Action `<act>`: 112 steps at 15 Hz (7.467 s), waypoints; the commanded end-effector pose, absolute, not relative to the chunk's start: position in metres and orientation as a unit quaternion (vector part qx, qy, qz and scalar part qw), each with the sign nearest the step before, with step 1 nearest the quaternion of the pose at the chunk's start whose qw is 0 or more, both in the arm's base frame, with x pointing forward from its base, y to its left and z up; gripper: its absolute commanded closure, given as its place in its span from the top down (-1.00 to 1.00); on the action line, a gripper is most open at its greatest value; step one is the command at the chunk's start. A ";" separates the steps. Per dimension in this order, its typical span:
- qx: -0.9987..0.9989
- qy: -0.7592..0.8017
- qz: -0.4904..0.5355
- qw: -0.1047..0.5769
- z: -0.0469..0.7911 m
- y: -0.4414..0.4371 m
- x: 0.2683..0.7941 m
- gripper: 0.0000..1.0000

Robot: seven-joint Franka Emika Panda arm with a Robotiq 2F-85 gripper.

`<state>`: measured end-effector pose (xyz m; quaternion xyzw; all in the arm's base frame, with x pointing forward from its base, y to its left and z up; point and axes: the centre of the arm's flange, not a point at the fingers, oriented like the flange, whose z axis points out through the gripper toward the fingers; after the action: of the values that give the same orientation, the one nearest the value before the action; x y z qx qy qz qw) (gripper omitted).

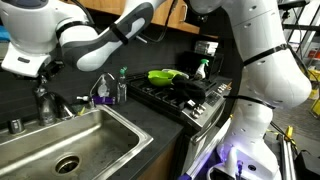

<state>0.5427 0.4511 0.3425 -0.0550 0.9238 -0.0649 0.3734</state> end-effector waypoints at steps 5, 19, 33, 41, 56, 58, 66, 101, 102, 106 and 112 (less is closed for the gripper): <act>-0.059 0.926 -0.060 0.368 0.346 0.450 0.544 -0.85; -0.037 0.923 -0.064 0.377 0.349 0.419 0.544 -0.85; -0.031 0.921 -0.058 0.384 0.360 0.391 0.543 -0.85; -0.022 0.920 -0.054 0.387 0.363 0.381 0.543 -0.85; -0.007 0.919 -0.058 0.390 0.367 0.365 0.543 -0.85; -0.004 0.918 -0.057 0.391 0.369 0.363 0.543 -0.85; 0.019 0.917 -0.055 0.394 0.372 0.354 0.541 -0.85; 0.070 0.914 -0.096 0.388 0.374 0.319 0.552 0.43; 0.070 0.914 -0.096 0.387 0.374 0.319 0.552 0.43; 0.070 0.914 -0.096 0.387 0.374 0.319 0.552 0.43; 0.075 0.910 -0.108 0.392 0.382 0.317 0.539 1.00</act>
<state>0.5487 0.3224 0.3724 0.0676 0.9148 -0.0985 0.3858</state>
